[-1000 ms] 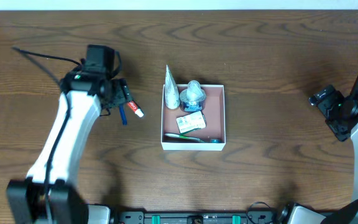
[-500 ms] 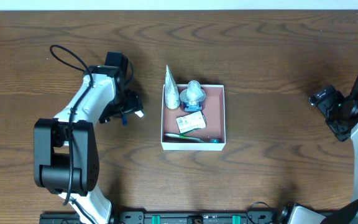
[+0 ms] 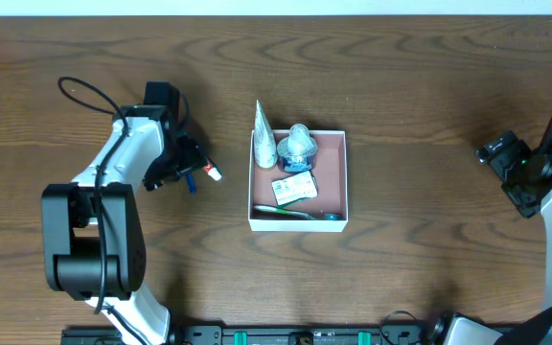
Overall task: Pack container
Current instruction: 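Grasp the blue razor with the left gripper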
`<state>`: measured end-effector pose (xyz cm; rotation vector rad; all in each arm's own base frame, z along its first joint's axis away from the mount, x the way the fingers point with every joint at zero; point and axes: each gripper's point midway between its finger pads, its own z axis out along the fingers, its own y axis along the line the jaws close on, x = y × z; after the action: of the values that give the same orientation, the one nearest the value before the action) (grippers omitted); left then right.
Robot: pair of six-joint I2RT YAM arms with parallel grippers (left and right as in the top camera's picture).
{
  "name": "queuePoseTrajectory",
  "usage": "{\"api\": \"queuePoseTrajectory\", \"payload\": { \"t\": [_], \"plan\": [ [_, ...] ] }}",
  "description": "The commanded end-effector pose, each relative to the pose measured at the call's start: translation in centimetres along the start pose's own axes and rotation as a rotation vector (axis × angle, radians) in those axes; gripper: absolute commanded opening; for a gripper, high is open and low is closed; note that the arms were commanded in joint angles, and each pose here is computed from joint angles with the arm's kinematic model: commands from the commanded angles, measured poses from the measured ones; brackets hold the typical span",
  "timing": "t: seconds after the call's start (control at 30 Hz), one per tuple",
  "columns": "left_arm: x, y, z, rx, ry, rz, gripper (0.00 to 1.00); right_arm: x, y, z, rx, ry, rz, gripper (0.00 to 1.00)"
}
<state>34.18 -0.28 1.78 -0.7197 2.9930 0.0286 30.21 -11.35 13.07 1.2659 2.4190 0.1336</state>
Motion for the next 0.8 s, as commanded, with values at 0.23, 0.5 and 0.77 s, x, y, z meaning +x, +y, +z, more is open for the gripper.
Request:
{"api": "queuePoseTrajectory", "payload": {
  "t": [0.23,0.5,0.77],
  "plan": [
    [0.5,-0.5,2.2,0.062,-0.011,0.043,0.67,-0.1,-0.2,0.0,0.0,0.0,-0.008,0.99],
    [0.7,-0.4,3.2,0.073,-0.032,0.054,0.39,-0.1,-0.2,0.0,0.001,0.0,-0.008,0.99],
    [1.1,-0.3,3.7,0.071,-0.031,0.053,0.06,-0.1,-0.2,0.0,0.001,0.0,-0.008,0.99]
  ]
}}
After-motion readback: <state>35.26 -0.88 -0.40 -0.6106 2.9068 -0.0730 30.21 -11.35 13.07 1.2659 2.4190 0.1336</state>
